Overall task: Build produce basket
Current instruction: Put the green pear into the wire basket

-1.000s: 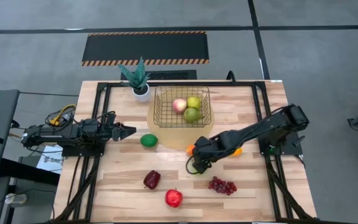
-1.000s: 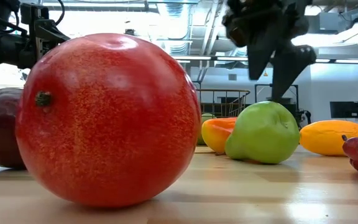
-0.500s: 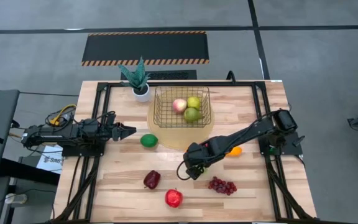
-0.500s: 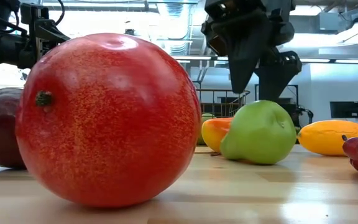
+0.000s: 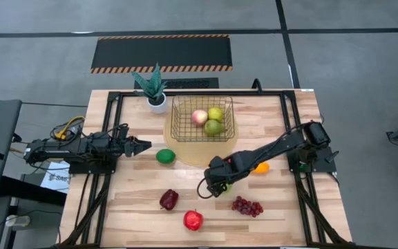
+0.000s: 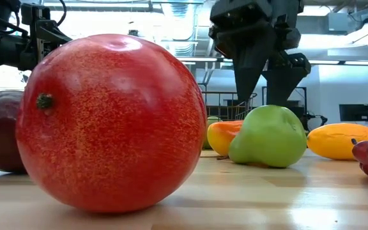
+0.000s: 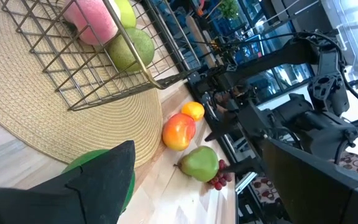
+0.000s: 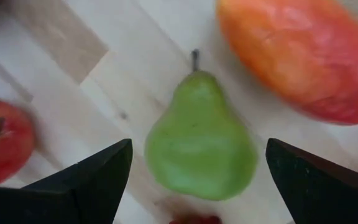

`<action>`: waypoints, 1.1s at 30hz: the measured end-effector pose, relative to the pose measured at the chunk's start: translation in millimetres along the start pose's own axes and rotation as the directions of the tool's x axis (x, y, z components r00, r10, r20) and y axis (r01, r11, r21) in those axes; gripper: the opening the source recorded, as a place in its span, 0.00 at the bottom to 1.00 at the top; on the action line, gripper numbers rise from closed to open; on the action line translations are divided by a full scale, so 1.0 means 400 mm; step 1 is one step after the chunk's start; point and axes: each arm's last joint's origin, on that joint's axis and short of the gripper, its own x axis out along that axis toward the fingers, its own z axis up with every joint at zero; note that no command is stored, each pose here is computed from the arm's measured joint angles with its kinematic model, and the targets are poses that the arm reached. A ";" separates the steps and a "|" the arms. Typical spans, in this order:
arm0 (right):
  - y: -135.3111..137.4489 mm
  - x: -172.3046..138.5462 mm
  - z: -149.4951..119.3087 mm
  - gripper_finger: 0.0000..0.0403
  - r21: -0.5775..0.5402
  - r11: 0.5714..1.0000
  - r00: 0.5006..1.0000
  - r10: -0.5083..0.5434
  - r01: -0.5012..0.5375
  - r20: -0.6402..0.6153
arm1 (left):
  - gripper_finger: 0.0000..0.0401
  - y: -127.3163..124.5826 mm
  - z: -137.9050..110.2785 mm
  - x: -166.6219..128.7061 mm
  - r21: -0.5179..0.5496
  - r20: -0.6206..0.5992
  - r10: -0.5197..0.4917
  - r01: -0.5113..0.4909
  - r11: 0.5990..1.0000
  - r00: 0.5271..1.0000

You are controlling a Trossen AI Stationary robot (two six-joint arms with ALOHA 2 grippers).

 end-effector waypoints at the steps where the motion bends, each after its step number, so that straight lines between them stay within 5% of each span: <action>1: -0.002 0.000 0.000 0.96 0.000 1.000 1.000 -0.008 0.008 0.001 | 0.85 0.000 0.000 0.000 0.000 0.000 0.000 0.000 1.000 1.000; 27: 0.012 0.106 -0.036 0.96 -0.001 0.999 0.998 -0.036 0.036 -0.053 | 0.85 0.000 0.000 0.000 0.001 0.000 0.001 -0.001 1.000 1.000; 33: 0.030 0.064 -0.016 0.95 -0.054 0.998 1.000 0.011 -0.013 -0.026 | 0.85 0.000 0.000 0.000 0.001 0.000 0.001 -0.001 1.000 1.000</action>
